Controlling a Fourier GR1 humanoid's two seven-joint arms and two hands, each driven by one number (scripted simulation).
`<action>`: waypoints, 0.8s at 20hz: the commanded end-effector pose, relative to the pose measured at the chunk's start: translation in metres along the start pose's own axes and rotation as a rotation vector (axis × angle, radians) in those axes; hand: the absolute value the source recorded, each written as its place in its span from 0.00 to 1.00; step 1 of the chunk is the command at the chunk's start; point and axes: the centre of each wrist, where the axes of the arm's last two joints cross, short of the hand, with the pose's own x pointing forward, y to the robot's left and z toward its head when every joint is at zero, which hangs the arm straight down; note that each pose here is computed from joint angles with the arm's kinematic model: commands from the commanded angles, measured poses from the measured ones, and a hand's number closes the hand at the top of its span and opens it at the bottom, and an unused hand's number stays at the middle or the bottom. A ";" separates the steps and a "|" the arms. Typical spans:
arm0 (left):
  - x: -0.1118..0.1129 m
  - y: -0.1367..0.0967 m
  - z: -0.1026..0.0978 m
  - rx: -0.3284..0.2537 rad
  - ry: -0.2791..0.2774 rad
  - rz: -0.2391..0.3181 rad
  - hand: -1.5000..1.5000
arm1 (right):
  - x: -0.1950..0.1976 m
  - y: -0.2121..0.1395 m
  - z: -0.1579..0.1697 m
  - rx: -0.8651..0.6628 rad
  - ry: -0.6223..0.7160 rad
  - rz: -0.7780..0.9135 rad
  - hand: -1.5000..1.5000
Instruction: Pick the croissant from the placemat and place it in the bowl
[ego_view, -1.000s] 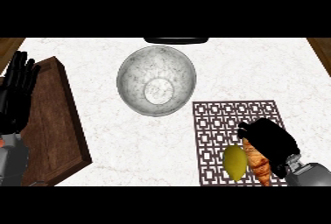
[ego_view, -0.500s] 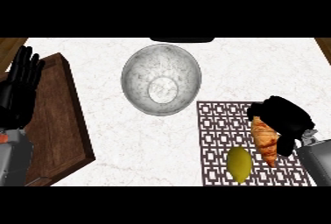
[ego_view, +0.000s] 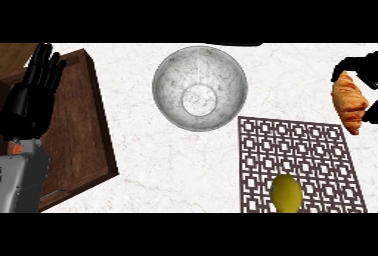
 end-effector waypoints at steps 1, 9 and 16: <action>0.002 -0.005 -0.005 -0.002 -0.003 -0.003 0.50 | -0.031 -0.036 0.008 -0.139 -0.010 -0.056 1.00; -0.002 -0.001 -0.003 0.002 0.019 0.000 0.50 | -0.044 -0.091 0.002 -0.316 -0.260 -0.199 1.00; -0.003 0.006 -0.003 0.013 0.018 -0.026 0.50 | -0.024 -0.143 -0.020 -0.321 -0.464 -0.461 1.00</action>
